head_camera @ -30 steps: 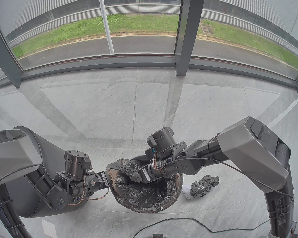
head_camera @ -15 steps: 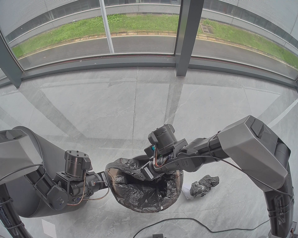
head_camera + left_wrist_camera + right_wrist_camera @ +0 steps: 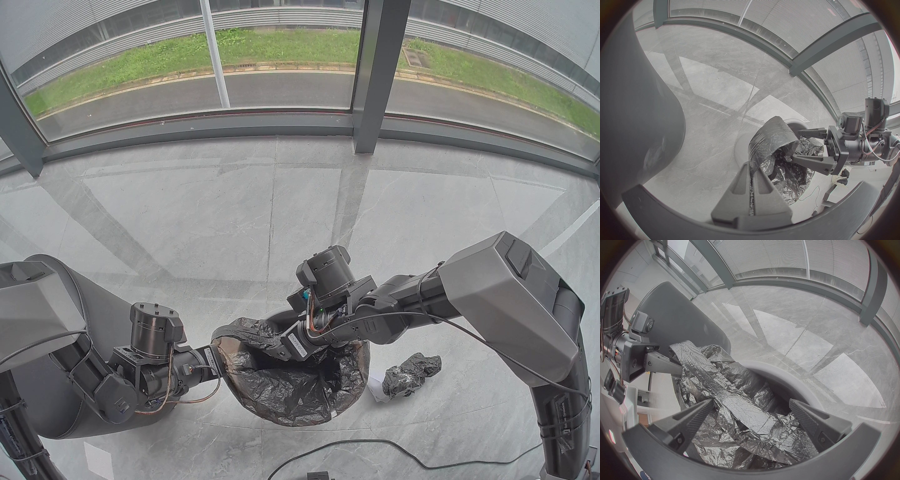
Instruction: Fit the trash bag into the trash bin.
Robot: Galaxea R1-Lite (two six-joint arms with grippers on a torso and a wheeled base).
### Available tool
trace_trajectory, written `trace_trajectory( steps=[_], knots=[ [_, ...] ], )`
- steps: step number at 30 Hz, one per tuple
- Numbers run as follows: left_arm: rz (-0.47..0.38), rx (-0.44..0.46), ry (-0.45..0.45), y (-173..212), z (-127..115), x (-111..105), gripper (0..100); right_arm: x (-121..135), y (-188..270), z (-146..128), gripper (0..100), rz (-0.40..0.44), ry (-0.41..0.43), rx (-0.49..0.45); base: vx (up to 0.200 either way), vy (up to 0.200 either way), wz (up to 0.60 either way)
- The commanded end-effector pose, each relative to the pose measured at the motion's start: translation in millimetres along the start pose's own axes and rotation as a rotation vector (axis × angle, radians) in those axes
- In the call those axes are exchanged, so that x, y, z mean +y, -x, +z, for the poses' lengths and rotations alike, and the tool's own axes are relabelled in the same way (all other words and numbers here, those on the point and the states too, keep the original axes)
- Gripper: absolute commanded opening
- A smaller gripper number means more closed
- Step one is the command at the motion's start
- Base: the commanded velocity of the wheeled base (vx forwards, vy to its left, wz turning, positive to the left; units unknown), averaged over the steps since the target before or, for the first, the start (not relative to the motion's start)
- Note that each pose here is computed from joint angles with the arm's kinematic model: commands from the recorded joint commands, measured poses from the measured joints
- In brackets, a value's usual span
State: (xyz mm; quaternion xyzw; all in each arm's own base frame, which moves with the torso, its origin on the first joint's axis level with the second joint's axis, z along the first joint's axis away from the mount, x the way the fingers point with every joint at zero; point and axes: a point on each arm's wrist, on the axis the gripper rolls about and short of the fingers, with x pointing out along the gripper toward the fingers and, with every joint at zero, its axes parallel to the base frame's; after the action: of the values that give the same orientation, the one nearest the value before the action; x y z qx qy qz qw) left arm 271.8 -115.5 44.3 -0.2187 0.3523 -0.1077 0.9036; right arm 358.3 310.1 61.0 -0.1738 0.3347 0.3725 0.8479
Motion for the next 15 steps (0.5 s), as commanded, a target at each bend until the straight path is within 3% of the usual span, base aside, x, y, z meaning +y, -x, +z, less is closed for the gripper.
trace_trajectory(
  steps=[1, 2, 15],
  knots=[
    [0.001, 0.001, 0.0, -0.5, -0.2, 0.1, 0, 3.0, -1.3, -2.2, 100, 0.006, 0.003, 0.009, 0.0, 0.0, 0.0],
    [0.001, 0.001, 0.0, -0.5, -0.2, 0.1, 0, 3.8, -2.0, -3.0, 0, 0.007, 0.004, 0.012, 0.0, 0.0, 0.0],
    [0.001, 0.002, 0.002, -0.8, -0.4, 0.3, 0, 7.6, -5.3, -5.7, 0, 0.014, 0.0, 0.022, 0.0, 0.0, 0.0]
  ],
)
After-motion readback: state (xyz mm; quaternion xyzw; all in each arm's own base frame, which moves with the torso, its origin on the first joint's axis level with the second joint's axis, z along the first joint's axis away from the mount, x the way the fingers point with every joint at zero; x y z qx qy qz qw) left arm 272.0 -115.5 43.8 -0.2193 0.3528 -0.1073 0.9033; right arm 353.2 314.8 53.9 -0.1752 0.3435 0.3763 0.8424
